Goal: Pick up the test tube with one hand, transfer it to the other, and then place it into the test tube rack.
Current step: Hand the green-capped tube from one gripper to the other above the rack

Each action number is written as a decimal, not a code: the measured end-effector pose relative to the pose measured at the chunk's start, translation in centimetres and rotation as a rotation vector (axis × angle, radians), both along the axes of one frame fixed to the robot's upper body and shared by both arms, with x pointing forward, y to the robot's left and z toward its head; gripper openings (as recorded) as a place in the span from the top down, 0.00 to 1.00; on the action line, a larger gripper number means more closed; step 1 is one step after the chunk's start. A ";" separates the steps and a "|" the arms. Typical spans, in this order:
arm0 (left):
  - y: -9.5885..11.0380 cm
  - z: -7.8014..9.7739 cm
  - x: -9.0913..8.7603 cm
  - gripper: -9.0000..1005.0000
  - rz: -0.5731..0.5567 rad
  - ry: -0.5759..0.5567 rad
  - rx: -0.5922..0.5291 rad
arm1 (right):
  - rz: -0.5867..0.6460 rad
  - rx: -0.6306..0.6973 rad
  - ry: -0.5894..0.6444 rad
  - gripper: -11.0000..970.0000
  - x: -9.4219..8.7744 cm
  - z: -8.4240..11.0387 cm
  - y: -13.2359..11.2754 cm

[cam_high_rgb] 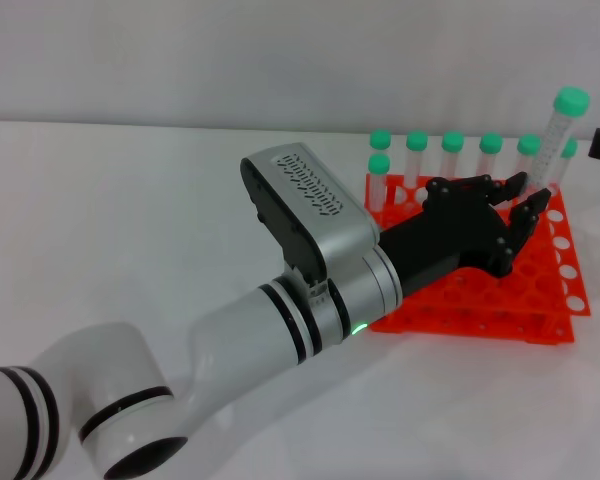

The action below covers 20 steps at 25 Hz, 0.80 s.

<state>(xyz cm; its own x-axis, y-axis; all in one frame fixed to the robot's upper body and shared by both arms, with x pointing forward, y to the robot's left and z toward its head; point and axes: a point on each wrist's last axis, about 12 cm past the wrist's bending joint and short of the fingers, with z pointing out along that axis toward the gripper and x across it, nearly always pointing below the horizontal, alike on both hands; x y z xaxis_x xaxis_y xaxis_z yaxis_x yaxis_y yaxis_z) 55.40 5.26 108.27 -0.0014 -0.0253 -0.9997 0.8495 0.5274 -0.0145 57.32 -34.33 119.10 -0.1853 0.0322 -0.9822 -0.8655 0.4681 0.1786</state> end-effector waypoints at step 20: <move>-0.8 -0.1 0.4 0.81 -0.008 0.025 0.058 | 0.024 -0.067 0.051 0.35 1.1 0.5 1.1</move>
<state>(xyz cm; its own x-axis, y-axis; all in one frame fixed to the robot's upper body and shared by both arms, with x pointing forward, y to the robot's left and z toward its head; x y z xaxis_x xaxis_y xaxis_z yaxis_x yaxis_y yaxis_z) 55.80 4.48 108.20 -0.0263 0.0329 -0.9991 0.8534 0.5213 -0.0053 58.41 -33.24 119.58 -0.2352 -0.0385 -0.9712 -0.8672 0.4595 0.1918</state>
